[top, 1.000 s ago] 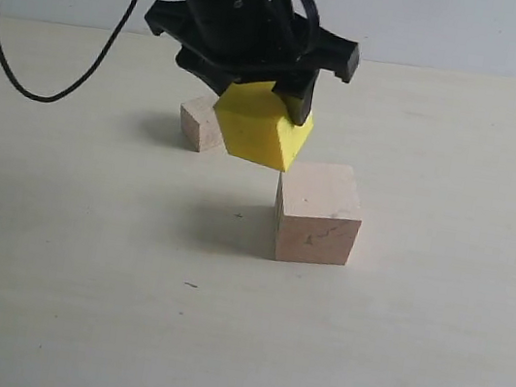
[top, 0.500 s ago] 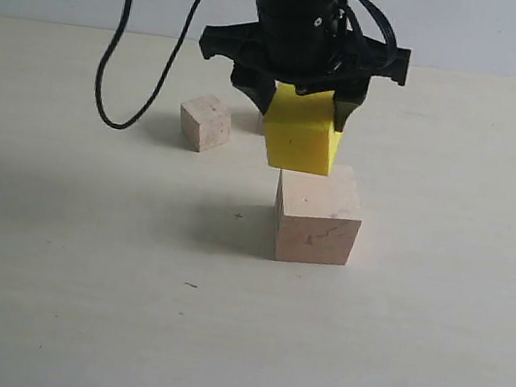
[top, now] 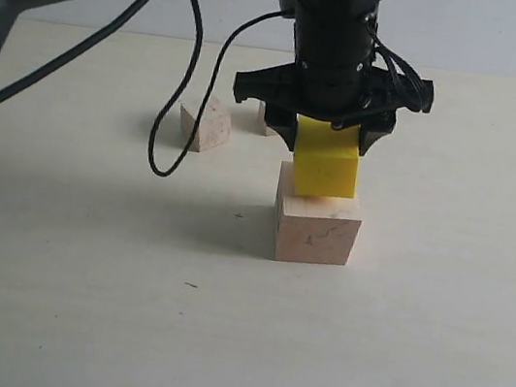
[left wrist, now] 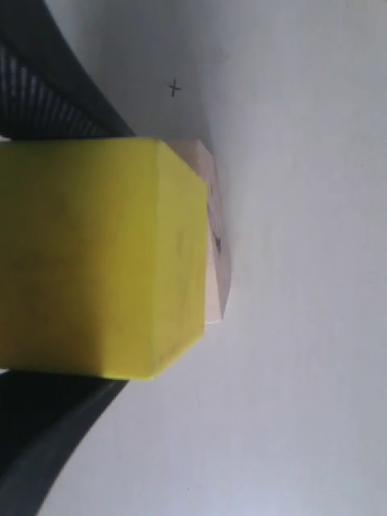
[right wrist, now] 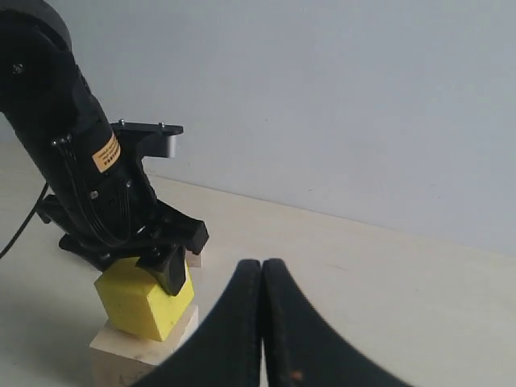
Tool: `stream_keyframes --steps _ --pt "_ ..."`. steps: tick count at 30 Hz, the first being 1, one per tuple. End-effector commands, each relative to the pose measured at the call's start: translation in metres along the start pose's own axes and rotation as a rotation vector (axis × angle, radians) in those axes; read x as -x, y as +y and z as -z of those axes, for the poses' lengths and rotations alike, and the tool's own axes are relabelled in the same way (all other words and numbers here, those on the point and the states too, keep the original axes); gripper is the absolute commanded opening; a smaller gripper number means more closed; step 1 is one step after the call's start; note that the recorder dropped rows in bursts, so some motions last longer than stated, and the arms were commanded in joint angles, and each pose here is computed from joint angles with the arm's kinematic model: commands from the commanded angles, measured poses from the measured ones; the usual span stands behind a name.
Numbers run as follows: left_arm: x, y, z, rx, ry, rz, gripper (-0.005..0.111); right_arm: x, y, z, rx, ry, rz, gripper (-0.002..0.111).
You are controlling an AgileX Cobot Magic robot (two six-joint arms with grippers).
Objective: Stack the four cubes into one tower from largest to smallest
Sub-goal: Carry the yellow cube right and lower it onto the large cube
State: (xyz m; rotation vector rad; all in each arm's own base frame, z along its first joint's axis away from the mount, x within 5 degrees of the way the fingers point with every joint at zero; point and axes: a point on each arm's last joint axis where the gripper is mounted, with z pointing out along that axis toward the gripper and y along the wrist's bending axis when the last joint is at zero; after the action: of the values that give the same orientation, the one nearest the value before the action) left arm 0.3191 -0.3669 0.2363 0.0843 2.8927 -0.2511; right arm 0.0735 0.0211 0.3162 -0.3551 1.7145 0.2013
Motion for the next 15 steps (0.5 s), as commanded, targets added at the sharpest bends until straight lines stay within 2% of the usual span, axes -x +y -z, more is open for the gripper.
stream_keyframes --steps 1,15 --pt "0.0013 -0.0009 -0.0014 0.008 -0.016 0.042 0.0 0.0006 0.0 0.0005 0.002 -0.012 0.002 0.0" --pt "-0.0047 -0.0067 -0.0031 0.017 -0.023 0.068 0.0 0.0018 0.0009 0.0006 0.012 -0.026 0.002 0.0"
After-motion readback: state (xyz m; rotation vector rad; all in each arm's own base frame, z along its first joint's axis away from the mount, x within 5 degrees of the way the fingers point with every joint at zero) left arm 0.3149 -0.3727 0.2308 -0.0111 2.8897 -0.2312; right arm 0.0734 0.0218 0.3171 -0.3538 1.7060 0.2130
